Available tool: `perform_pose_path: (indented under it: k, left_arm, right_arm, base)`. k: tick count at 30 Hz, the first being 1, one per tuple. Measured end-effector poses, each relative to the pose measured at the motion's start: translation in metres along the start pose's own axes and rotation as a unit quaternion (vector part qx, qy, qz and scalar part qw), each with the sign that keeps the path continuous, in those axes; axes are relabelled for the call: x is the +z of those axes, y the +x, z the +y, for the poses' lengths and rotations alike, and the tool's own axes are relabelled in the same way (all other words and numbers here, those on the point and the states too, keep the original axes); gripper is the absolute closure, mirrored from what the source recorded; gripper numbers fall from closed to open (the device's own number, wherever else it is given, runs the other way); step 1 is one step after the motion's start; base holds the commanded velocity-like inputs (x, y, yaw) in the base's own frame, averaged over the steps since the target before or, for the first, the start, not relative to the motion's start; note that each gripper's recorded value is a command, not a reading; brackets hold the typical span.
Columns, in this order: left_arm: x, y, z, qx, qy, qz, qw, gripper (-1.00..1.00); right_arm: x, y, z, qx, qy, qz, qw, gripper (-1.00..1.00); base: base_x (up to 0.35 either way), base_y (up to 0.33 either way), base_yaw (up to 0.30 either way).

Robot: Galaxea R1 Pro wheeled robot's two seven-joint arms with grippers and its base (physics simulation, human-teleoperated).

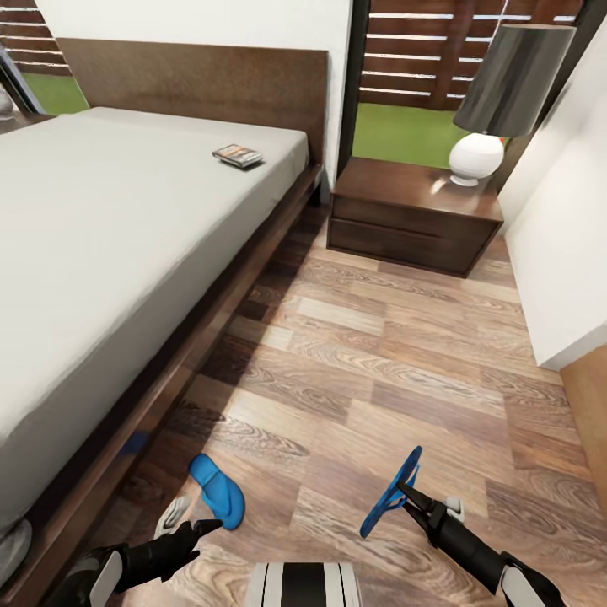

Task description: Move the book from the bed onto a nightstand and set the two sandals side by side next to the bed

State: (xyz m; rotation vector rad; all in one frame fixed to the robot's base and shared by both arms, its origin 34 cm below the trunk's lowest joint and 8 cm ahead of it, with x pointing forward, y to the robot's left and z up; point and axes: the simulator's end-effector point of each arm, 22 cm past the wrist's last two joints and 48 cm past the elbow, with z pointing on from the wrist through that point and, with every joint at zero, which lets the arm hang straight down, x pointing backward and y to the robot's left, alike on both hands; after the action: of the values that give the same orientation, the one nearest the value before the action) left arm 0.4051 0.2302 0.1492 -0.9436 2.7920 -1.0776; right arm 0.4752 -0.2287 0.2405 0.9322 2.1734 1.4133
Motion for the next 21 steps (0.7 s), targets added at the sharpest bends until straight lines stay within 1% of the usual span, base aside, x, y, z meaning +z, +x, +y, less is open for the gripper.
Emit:
perform_pose_path:
  k: [7,21]
  left_arm:
    - [0.0,0.0,-0.0002,0.0,0.001,0.0,1.0,-1.0]
    - [-0.0005,-0.0003,0.0001,0.0,0.001,0.0,1.0,-1.0]
  right_arm:
    - [0.0003,-0.0004,0.0003,0.0,0.0,0.0,1.0,1.0]
    - [0.0001,-0.0008,0.0003,0.0,0.0,-0.001,1.0,1.0]
  base:
    - [-0.12,0.0,0.198]
    - [-0.183,0.0,0.185]
